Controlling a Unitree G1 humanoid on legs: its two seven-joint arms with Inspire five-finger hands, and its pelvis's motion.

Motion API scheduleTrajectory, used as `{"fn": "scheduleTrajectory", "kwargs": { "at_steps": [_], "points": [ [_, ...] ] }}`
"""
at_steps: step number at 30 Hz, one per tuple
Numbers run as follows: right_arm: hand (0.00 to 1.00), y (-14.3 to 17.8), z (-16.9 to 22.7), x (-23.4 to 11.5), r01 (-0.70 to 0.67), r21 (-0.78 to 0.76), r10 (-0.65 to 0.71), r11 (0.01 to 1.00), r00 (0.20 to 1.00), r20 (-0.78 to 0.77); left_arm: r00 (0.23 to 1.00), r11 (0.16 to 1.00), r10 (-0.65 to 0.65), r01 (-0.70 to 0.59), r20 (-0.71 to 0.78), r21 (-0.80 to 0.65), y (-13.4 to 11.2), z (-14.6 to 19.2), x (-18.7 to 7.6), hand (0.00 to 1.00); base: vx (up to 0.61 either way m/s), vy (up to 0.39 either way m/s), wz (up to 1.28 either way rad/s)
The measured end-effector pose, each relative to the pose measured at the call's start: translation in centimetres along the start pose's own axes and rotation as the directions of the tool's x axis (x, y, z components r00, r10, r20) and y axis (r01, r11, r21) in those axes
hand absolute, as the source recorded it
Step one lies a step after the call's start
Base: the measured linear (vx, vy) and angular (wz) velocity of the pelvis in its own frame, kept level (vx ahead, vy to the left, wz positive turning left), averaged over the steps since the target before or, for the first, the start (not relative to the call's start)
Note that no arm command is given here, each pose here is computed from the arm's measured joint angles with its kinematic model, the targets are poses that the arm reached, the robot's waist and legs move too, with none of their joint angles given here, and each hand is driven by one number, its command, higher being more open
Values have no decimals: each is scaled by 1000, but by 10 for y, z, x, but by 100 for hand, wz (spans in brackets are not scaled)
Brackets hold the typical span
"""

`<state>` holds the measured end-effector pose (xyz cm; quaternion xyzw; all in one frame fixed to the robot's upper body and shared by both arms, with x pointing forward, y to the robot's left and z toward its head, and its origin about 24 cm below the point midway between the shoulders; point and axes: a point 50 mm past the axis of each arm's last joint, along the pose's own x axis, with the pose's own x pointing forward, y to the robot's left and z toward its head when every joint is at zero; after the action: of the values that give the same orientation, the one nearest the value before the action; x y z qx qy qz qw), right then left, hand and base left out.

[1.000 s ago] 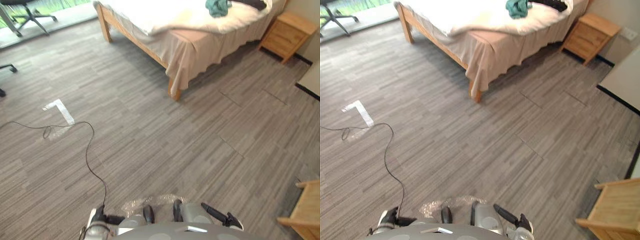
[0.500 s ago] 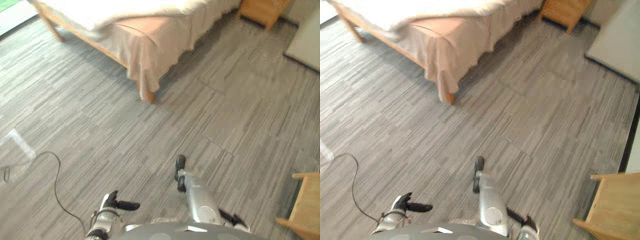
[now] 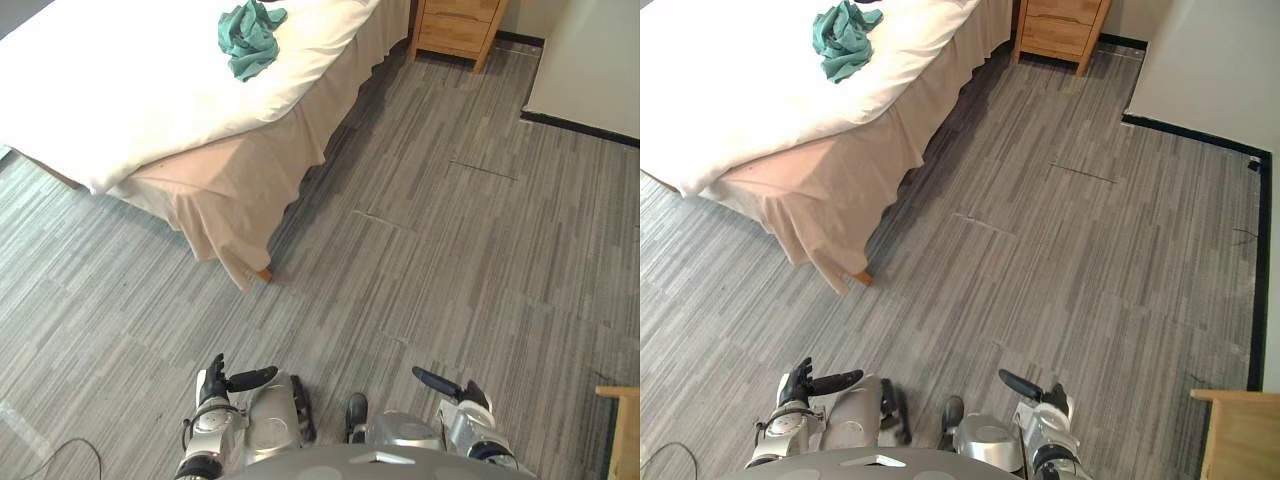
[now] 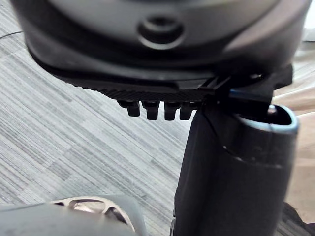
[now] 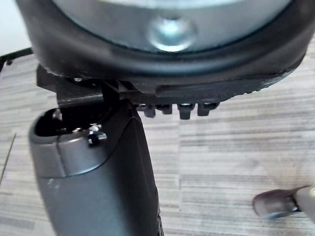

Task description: Tidy up the quilt and then pick up the clothes from the bed and put them into the laundry hamper

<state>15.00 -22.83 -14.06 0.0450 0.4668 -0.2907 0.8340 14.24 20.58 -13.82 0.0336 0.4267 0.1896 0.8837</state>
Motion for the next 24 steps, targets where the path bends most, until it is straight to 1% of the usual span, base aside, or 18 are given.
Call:
{"fn": "scheduleTrajectory", "kwargs": {
  "at_steps": [2, 4, 5, 6, 9, 11, 14, 17, 19, 20, 21, 24],
  "points": [
    [100, -3, -1, 0, 9, -17, -9, 1000, 1000, 3, 1000, 1000, -2, 2, -3, -3, -1, 2, 1, 100, 476, 59, 6],
    [100, -6, -10, -1, 14, -30, -15, 999, 1000, -19, 1000, 1000, 3, -3, -15, -8, 0, 1, 1, 100, 644, 82, 7],
    [100, 2, -17, -4, -8, -64, 6, 998, 999, -32, 999, 1000, 23, -23, -27, -6, 8, -1, 3, 100, 622, 89, 35],
    [100, 1, -28, -6, -7, -64, 3, 998, 998, -63, 999, 1000, 26, -25, -38, 6, 10, -4, 3, 100, 624, 103, 62],
    [100, -14, -48, -9, 30, -58, -37, 998, 991, -126, 997, 998, -6, 11, -83, 61, 4, -12, 2, 100, 684, 40, 154],
    [100, -21, -55, -10, 43, -96, -55, 994, 990, -133, 994, 997, -7, 15, -112, 69, 3, -18, 1, 100, 771, -154, 164],
    [100, -25, -42, -6, 50, -106, -58, 993, 995, -79, 993, 996, -14, 24, -121, 82, 0, -21, 0, 100, 482, -210, 112],
    [100, -17, -37, -6, 21, -132, -29, 991, 998, -58, 991, 997, 2, 9, -133, 82, 4, -26, -2, 100, 619, -461, 118],
    [100, -9, -50, -11, -8, -119, -3, 993, 996, -95, 986, 999, 43, -41, -161, 12, 14, -33, -3, 100, 530, -531, 120],
    [100, -15, -45, -9, -3, -124, -7, 992, 996, -84, 983, 998, 33, -41, -179, -37, 5, -34, -4, 100, 335, -388, 64],
    [100, -21, -39, -6, 9, -145, -18, 989, 998, -59, 977, 991, 25, -53, -210, -126, -6, -41, -10, 100, 293, -347, 51],
    [100, -19, -37, -7, -7, -165, -2, 986, 999, -50, 974, 984, 31, -69, -222, -166, -7, -43, -11, 100, 306, -429, 88]
  ]
}}
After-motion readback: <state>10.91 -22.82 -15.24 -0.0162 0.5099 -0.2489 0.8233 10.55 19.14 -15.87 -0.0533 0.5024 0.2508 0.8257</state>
